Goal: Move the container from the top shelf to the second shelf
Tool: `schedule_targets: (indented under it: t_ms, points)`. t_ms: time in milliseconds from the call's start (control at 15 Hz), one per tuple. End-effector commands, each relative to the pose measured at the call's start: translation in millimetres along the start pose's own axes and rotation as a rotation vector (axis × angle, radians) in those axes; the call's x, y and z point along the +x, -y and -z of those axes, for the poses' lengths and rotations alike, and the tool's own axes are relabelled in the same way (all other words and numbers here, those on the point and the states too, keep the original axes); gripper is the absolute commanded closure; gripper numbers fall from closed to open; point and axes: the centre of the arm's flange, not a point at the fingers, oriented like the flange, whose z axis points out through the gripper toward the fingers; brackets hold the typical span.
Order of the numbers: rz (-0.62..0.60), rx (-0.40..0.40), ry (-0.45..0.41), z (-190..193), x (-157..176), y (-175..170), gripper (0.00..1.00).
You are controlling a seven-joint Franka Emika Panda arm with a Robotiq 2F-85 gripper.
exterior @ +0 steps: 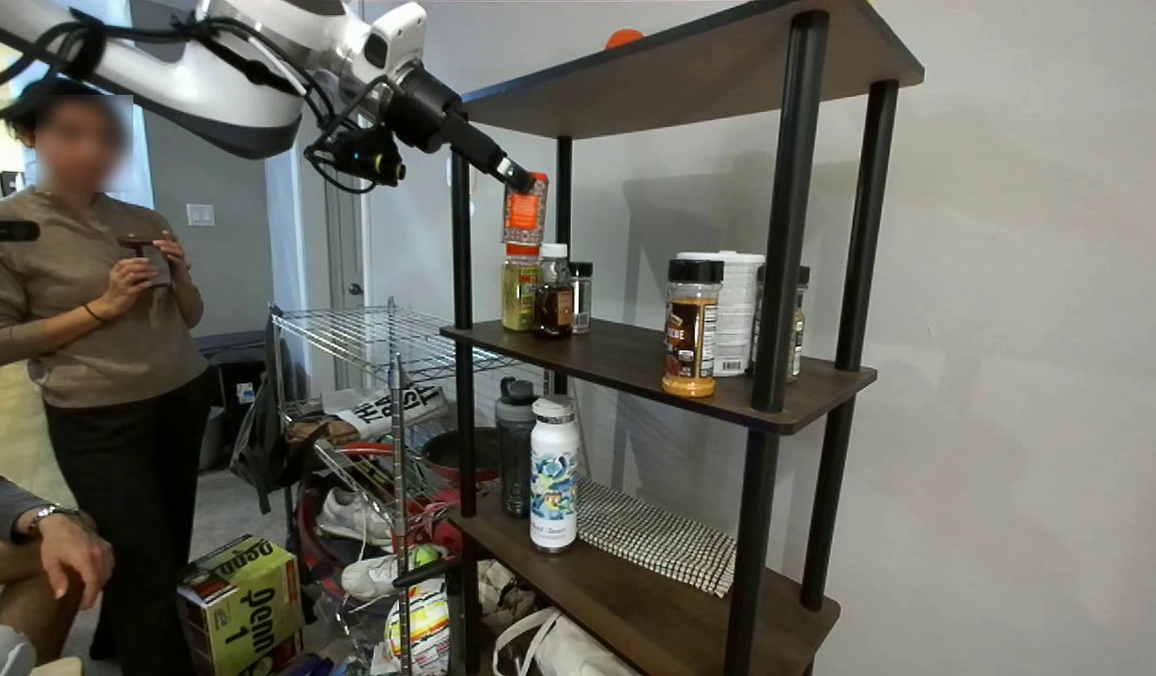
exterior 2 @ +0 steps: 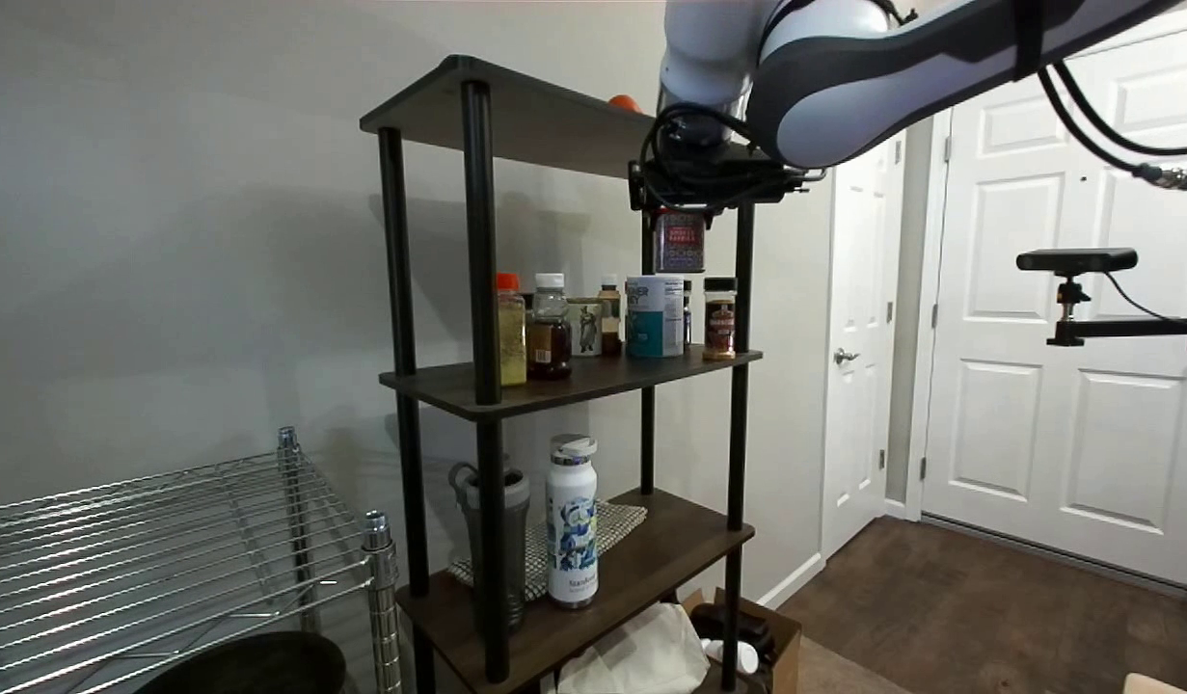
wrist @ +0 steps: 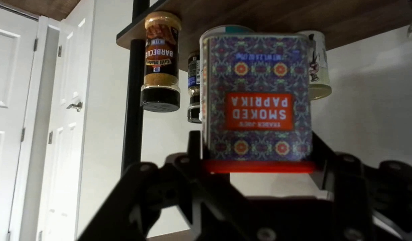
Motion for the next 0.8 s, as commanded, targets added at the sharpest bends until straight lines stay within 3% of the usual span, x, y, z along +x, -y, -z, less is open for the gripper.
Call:
schedule_targets:
  t_ms: [0, 733]
  points:
    - [-0.046, -0.01, -0.057, -13, 0, -1, 0.52]
    - [-0.11, -0.028, -0.073, -38, -22, 17, 0.52]
